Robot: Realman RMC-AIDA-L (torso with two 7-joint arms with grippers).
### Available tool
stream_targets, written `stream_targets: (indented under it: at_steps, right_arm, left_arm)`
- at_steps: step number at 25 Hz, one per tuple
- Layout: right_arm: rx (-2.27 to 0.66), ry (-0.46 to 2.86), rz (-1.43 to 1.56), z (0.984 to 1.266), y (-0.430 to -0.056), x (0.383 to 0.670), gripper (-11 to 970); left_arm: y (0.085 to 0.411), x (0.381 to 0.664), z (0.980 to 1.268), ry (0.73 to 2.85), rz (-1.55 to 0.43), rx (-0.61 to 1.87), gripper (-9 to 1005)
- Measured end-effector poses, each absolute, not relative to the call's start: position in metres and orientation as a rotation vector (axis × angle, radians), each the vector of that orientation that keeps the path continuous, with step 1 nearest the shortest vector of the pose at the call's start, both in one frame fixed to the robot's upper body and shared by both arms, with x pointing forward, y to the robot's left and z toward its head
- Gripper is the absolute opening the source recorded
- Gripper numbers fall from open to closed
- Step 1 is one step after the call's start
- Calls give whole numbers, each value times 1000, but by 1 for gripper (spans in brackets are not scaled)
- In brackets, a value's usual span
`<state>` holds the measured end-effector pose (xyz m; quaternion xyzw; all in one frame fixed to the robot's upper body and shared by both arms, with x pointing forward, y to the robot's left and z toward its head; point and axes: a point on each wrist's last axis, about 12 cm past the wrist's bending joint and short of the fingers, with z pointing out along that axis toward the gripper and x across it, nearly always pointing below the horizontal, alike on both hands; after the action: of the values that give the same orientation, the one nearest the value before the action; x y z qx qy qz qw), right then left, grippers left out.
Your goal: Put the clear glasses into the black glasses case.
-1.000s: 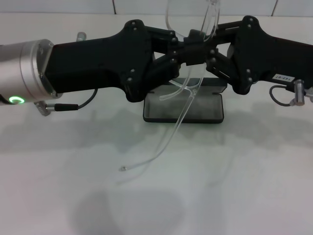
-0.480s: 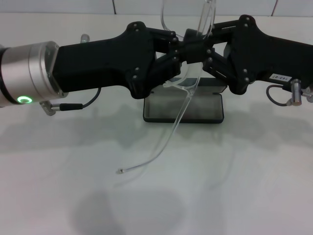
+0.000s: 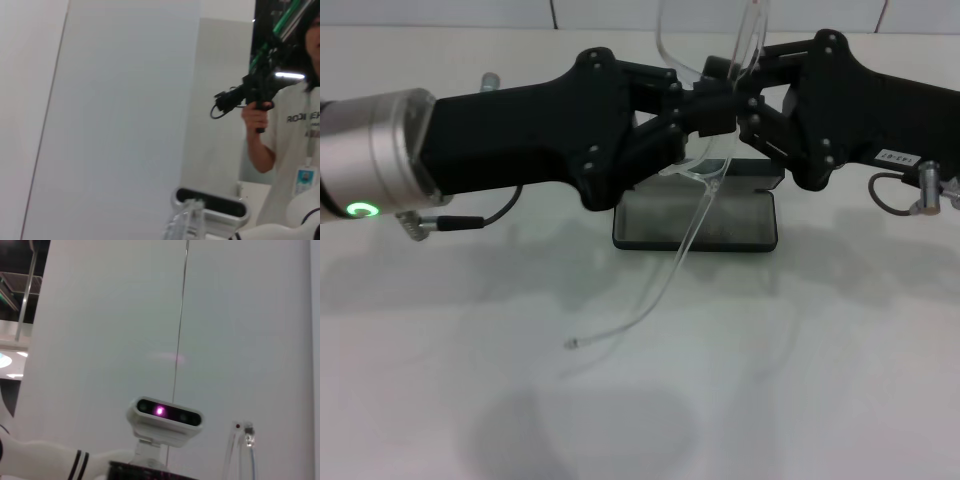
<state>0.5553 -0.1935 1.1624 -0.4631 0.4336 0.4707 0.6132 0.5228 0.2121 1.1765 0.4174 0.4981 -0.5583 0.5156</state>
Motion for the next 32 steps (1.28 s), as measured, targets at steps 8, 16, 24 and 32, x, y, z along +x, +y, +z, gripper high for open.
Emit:
stream_targets:
  at_steps: [8,16,24,32]
  right_arm:
    - [-918,956,1061,1163,-216,547,99]
    - [-783,740,1134,1180,-257,522,100]
    - [-654,575,1116,1183,-270,513,100]
    - [-597,527,1077,1181,-255,527,100]
  left_arm:
    - [232,509,1185,1095,-1390,1023,52]
    - [257,504,1178,1110,-1338,916,51]
    - [235,499,1160,1129,-1439,978,51]
    - [196,492,1158,916,-1553,1039,51]
